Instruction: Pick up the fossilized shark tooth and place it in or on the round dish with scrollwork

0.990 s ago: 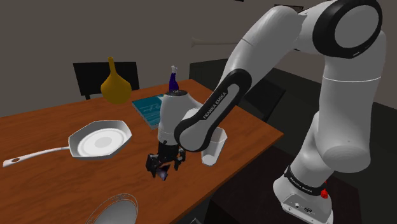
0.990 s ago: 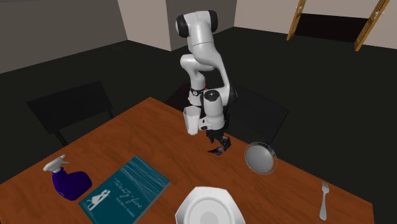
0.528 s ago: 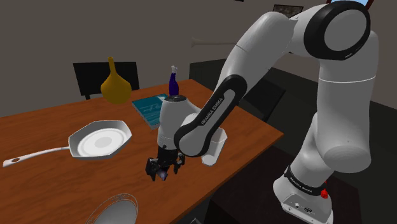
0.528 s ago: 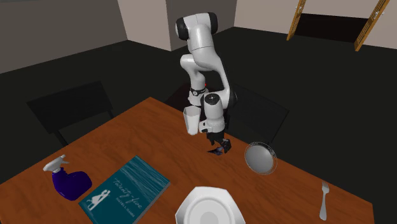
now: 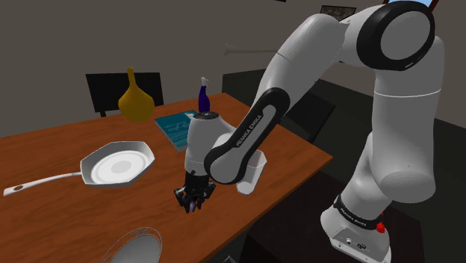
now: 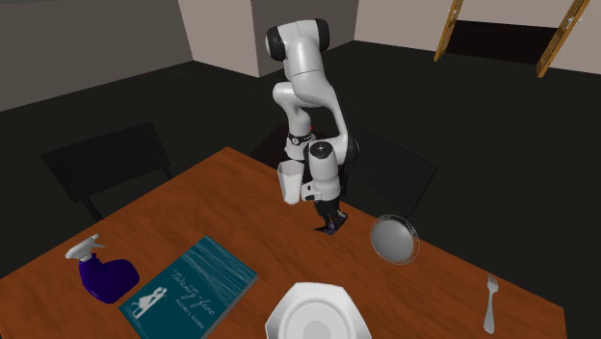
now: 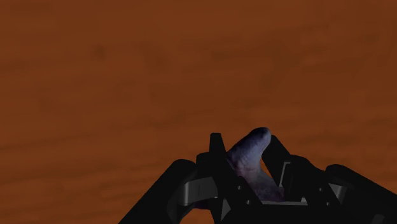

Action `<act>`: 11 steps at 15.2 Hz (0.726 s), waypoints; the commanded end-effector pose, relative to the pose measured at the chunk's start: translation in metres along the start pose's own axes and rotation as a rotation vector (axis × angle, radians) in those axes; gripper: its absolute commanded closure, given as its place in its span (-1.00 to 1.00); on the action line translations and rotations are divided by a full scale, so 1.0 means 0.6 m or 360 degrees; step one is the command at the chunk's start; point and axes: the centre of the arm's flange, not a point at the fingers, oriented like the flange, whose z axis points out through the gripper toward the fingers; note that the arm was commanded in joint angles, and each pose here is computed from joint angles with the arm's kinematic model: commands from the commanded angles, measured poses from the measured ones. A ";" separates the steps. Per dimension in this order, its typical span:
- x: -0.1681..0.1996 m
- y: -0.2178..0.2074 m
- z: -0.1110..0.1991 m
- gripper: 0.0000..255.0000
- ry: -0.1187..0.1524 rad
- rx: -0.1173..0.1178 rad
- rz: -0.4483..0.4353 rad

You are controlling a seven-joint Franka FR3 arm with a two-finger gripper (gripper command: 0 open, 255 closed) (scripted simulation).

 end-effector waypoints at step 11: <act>-0.005 -0.008 -0.052 1.00 0.0000 0.0000 0.0000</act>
